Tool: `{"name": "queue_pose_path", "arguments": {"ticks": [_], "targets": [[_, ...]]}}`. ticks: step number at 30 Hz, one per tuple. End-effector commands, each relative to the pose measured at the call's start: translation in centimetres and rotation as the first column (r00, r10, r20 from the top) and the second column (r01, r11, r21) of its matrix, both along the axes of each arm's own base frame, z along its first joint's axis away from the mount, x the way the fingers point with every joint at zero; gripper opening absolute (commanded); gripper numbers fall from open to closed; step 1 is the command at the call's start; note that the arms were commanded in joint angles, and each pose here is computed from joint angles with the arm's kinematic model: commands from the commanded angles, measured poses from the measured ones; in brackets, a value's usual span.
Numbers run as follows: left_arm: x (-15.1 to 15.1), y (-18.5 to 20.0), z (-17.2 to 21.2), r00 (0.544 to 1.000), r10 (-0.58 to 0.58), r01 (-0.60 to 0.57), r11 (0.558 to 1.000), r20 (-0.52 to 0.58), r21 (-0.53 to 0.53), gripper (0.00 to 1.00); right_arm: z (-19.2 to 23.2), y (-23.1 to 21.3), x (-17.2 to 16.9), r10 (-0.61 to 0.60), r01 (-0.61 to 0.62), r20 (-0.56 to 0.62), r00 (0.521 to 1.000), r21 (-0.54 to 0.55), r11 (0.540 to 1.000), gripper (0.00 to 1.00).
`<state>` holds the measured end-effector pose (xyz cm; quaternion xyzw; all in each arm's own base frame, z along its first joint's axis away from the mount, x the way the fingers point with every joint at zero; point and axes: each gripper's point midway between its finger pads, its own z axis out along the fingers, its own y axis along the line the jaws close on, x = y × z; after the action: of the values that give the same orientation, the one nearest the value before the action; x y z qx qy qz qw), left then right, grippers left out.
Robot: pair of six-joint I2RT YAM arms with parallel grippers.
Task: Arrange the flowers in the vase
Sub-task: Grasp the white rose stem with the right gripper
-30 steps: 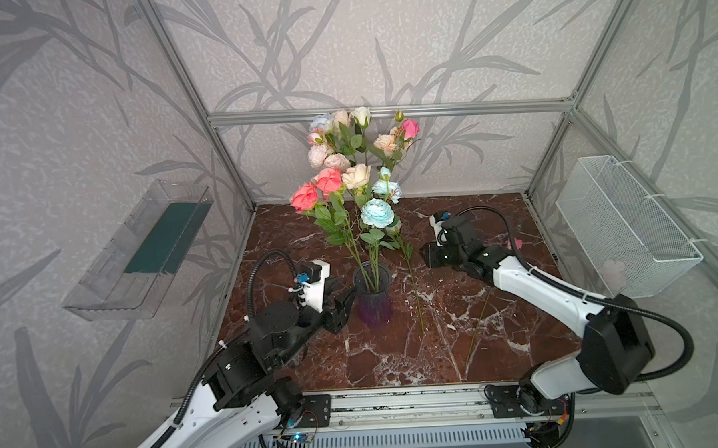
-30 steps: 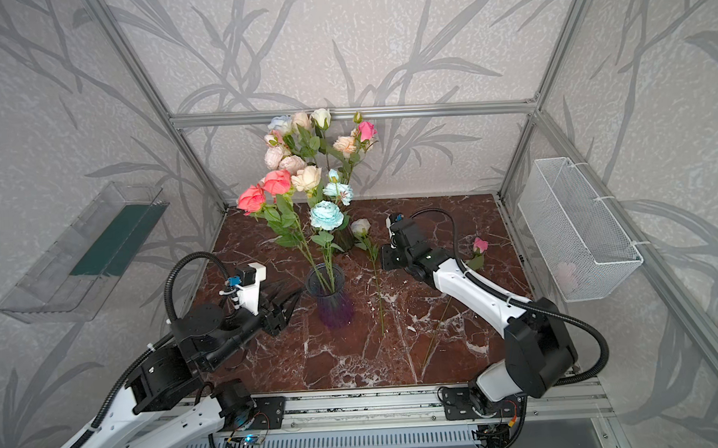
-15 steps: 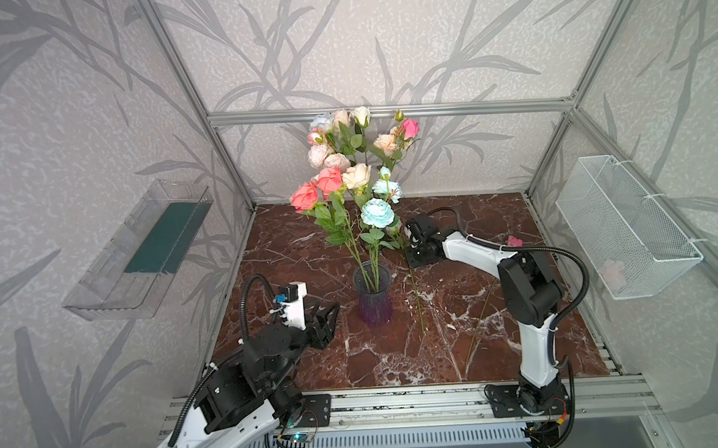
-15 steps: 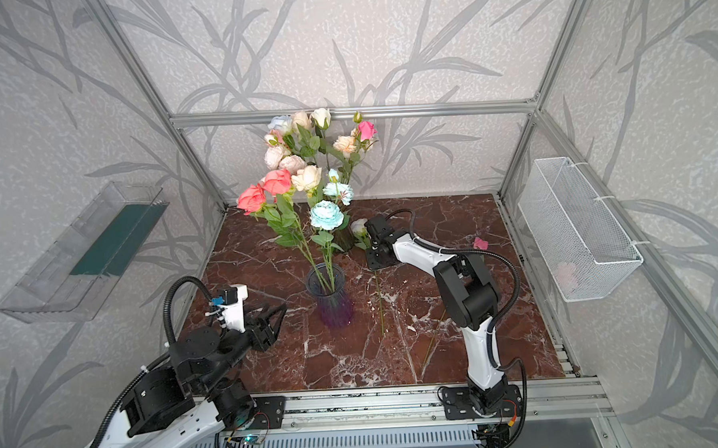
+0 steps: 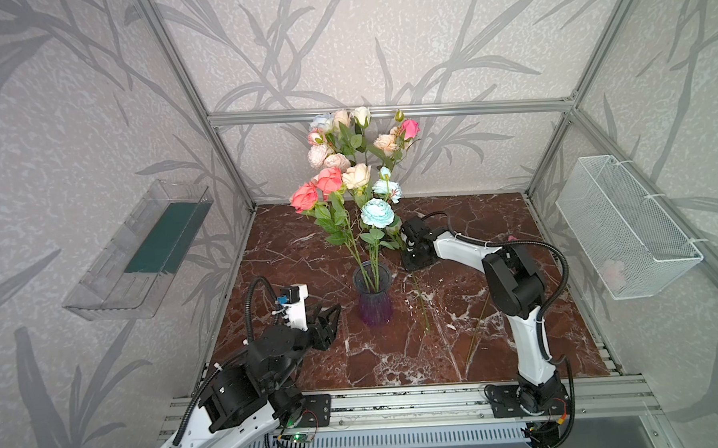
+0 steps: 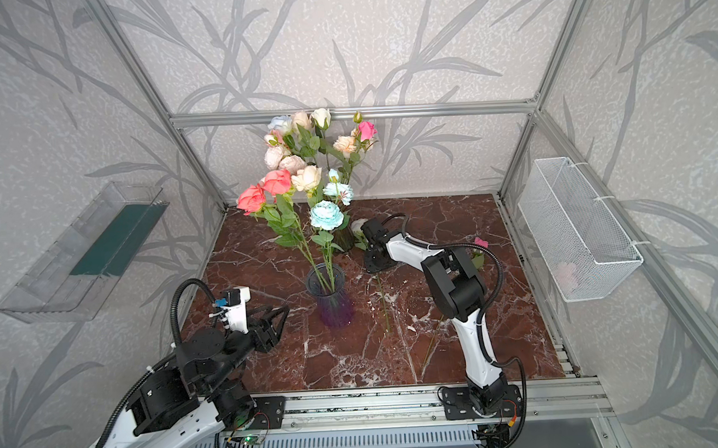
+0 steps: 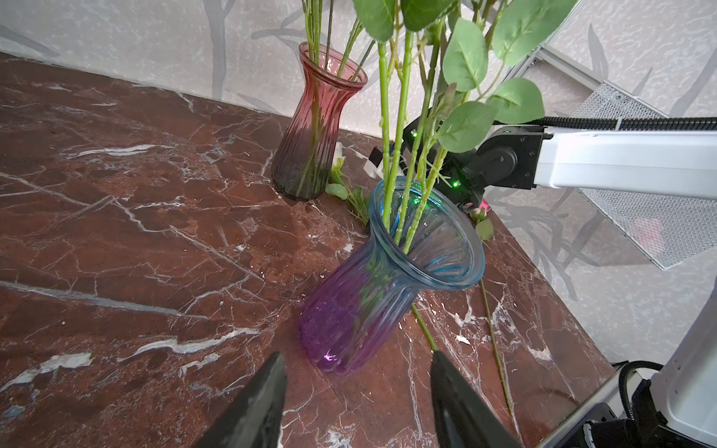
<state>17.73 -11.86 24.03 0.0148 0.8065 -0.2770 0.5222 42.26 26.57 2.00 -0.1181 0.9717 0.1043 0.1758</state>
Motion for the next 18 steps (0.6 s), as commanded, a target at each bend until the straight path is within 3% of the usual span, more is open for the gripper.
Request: {"name": "queue_pose_path", "arguments": {"ticks": [1, 10, 18], "targets": [[0.2, 0.2, 1.0, 1.0, 0.016, -0.015, 0.999, 0.022, -0.034, 0.61, 1.2, -1.1, -0.2, -0.056, 0.056, 0.005, 0.998, 0.043, 0.998, 0.06], [-0.1, -2.0, 2.5, 0.996, -0.084, 0.086, 0.995, 0.042, -0.059, 0.61, 6.5, -3.4, -0.6, -0.158, 0.132, 0.123, 0.98, 0.194, 0.972, 0.01], [0.3, -4.5, 3.5, 0.985, -0.164, 0.168, 0.983, 0.055, -0.08, 0.61, 12.9, -6.4, -2.8, -0.28, 0.155, 0.276, 0.919, 0.399, 0.904, 0.0]]}}
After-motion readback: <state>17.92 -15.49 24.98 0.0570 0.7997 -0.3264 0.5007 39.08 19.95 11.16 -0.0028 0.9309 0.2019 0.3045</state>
